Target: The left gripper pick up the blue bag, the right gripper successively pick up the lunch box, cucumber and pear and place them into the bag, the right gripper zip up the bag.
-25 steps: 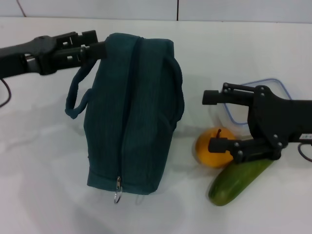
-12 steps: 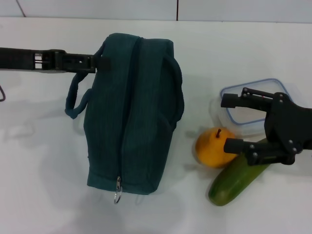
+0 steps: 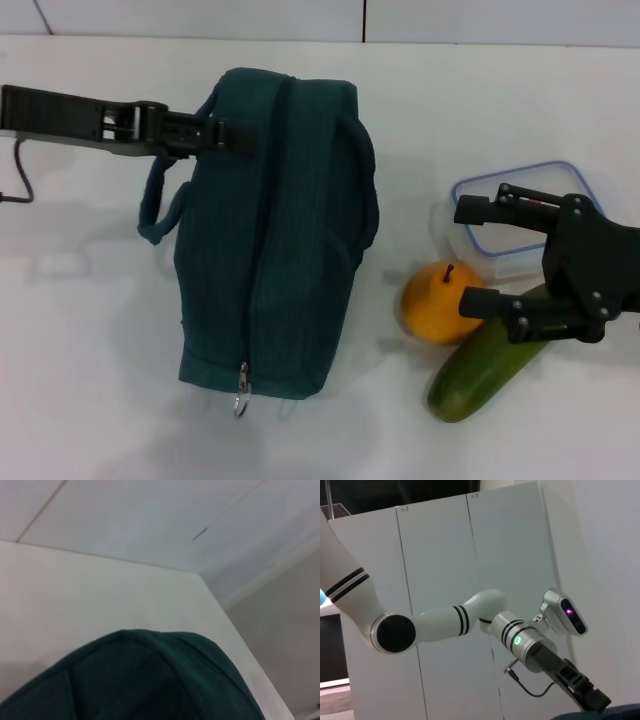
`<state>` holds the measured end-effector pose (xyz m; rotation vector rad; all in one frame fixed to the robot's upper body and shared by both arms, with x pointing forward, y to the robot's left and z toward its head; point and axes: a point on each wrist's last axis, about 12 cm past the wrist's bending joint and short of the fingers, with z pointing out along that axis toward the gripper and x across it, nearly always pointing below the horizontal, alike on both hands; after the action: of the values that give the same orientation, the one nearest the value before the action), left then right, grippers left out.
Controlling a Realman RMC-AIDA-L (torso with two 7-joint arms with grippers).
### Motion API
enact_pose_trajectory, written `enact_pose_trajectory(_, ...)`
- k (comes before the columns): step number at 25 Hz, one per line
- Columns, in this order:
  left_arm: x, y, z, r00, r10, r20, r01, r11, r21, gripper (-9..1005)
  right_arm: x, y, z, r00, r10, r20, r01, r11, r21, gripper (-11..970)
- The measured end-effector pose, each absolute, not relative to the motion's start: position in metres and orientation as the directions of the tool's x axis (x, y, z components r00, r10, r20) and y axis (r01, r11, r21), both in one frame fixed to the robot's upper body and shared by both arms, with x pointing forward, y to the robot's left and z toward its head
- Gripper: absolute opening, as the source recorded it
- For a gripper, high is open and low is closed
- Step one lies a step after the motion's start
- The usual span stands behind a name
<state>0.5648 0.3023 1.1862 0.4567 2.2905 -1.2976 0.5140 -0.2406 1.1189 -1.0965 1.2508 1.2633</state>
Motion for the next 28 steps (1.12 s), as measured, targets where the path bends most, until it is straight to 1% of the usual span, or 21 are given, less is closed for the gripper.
enact_pose_trajectory(6, 0.572, 0.295, 1.189, -0.848, 0.085, -0.523, 0.485, 0.524, -0.7, 767, 0.513, -0.241, 1.118, -0.077, 0.056, -0.995, -0.996, 0.045, 0.08, 840)
enact_pose_trajectory(14, 0.579, 0.296, 1.2, -0.835, 0.102, -0.54, 0.506, 0.528, -0.682, 753, 0.509, -0.243, 1.113, -0.093, 0.059, -0.994, -0.994, 0.053, 0.097, 838)
enact_pose_trajectory(18, 0.578, 0.296, 1.199, -0.841, 0.107, -0.53, 0.5, 0.528, -0.686, 510, 0.505, -0.246, 1.11, -0.111, 0.063, -0.992, -0.992, 0.057, 0.114, 837)
enact_pose_trajectory(25, 0.578, 0.298, 1.197, -0.865, 0.097, -0.492, 0.462, 0.539, -0.705, 300, 0.502, -0.249, 1.108, -0.12, 0.065, -0.991, -0.99, 0.063, 0.124, 836)
enact_pose_trajectory(28, 0.58, 0.297, 1.196, -0.875, 0.111, -0.471, 0.445, 0.564, -0.695, 164, 0.502, -0.249, 1.108, -0.121, 0.065, -0.991, -0.99, 0.063, 0.125, 835)
